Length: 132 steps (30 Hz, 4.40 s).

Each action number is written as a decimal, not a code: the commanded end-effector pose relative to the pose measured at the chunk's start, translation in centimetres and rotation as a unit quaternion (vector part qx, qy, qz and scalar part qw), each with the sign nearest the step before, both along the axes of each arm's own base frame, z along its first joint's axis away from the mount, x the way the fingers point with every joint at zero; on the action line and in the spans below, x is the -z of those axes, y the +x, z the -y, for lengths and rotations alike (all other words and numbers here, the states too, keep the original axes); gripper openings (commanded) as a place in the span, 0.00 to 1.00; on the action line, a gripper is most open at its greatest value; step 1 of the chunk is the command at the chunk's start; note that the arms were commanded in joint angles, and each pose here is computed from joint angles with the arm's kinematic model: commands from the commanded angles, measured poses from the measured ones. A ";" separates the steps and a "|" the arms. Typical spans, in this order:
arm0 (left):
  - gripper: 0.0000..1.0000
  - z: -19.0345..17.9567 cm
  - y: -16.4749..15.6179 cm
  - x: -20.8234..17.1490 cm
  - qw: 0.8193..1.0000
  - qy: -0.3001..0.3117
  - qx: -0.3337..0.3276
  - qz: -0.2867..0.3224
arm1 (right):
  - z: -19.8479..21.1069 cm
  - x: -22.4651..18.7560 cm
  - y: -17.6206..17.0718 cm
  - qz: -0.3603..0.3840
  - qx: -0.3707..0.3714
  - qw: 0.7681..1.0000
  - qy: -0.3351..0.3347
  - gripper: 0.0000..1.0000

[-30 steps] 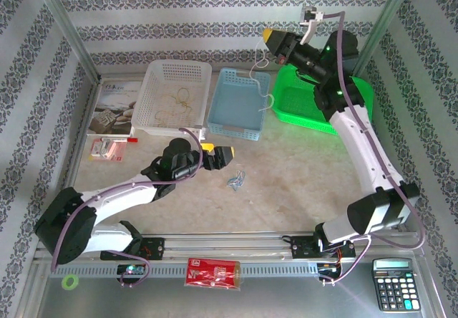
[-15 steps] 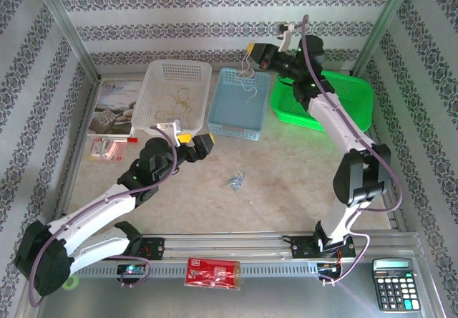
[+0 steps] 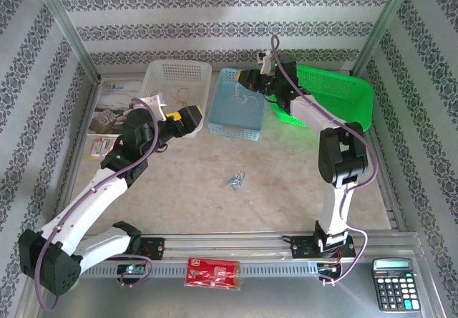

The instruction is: Untangle the cables

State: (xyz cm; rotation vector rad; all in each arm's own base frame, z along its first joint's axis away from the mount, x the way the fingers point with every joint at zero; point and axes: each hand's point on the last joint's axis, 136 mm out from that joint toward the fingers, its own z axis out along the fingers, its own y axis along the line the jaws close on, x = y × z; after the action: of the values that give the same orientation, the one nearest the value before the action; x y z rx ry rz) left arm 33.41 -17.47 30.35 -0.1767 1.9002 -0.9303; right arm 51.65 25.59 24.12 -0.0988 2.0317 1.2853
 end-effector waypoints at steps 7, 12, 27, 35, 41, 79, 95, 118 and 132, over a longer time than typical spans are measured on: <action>1.00 0.2 -0.3 2.0 0.999 -0.008 0.011 -0.038 | 5.1 -0.9 1.1 0.012 0.050 0.998 -0.026 0.62; 1.00 0.4 -0.1 2.4 0.999 -0.014 0.013 -0.043 | 11.4 0.4 3.2 -0.027 0.128 0.991 -0.041 0.62; 1.00 0.6 0.1 3.1 0.998 -0.025 0.013 -0.052 | 20.0 11.8 1.3 -0.203 0.222 0.948 -0.109 0.57; 1.00 0.9 0.2 2.7 0.998 -0.034 0.017 -0.049 | 19.3 13.7 -2.5 -0.256 0.197 0.940 -0.111 0.53; 1.00 0.7 0.1 2.4 0.998 -0.038 0.015 -0.045 | 18.7 14.2 -7.2 -0.285 0.185 0.934 -0.106 0.53; 1.00 1.3 -1.6 7.2 0.995 -0.002 0.050 -0.092 | 5.8 4.0 -19.0 -0.122 0.030 0.979 -0.161 0.52; 1.00 0.4 -4.6 14.8 0.981 0.032 0.044 -0.187 | 0.3 13.9 -27.4 -0.169 -0.030 0.948 -0.268 0.66; 1.00 4.6 -4.6 17.8 0.967 0.051 0.113 -0.222 | 3.8 21.4 -28.7 -0.205 0.002 0.921 -0.332 0.00; 0.86 7.5 -4.8 21.1 0.947 0.134 0.138 -0.257 | 5.2 22.3 -28.8 -0.210 0.019 0.920 -0.331 0.00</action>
State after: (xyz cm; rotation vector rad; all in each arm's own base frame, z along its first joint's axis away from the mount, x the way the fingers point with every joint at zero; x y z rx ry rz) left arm 28.03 -24.84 9.12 -0.0268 2.5596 -0.9309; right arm 22.67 21.20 2.00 -0.1148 2.7766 0.5947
